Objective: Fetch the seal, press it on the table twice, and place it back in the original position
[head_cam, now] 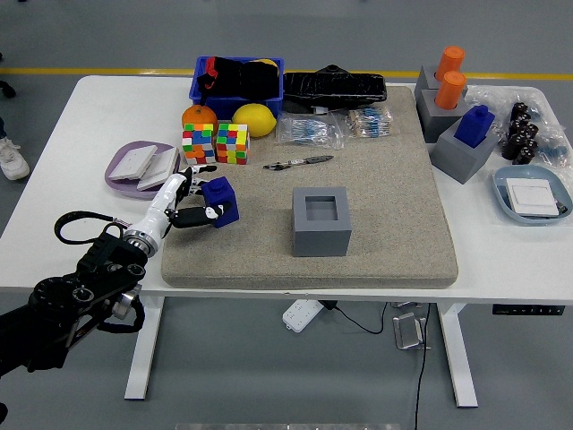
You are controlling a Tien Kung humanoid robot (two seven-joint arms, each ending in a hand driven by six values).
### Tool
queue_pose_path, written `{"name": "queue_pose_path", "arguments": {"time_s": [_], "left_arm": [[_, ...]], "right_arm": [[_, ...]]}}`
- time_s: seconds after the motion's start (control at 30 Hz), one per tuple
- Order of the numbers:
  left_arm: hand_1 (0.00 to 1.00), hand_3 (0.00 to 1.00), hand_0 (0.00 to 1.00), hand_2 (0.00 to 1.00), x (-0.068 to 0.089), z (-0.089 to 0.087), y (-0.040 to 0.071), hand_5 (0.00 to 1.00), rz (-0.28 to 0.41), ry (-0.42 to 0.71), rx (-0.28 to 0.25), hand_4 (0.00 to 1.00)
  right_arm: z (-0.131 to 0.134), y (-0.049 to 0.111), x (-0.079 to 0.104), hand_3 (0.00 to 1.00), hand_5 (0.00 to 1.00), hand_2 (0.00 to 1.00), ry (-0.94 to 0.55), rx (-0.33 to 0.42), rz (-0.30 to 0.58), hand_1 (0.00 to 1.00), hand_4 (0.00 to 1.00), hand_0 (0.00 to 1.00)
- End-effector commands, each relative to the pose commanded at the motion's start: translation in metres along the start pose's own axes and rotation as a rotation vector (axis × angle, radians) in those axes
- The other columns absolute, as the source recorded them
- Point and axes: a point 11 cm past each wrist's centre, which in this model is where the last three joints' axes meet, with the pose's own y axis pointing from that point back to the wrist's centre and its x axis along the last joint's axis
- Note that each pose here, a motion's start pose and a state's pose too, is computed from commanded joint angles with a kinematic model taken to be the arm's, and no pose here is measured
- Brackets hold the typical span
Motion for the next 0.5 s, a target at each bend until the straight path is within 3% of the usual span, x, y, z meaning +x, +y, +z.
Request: {"name": "queue_pose_path", "arguments": {"time_s": [0.3, 0.5], "left_arm": [[0.529, 0.811, 0.83, 0.47, 0.001, 0.006, -0.001, 0.002, -0.001, 0.005, -0.017, 0.579], [0.528, 0.811, 0.83, 0.47, 0.002, 0.037, -0.006, 0.002, -0.006, 0.023, -0.094, 0.578]], "right_arm": [[0.0, 0.0, 0.0, 0.755, 0.537, 0.728, -0.002, 0.001, 0.001, 0.743, 0.847, 0.881], [0.0, 0.0, 0.001, 0.755, 0.538, 0.728, 0.0, 0.001, 0.001, 0.743, 0.847, 0.881]]}}
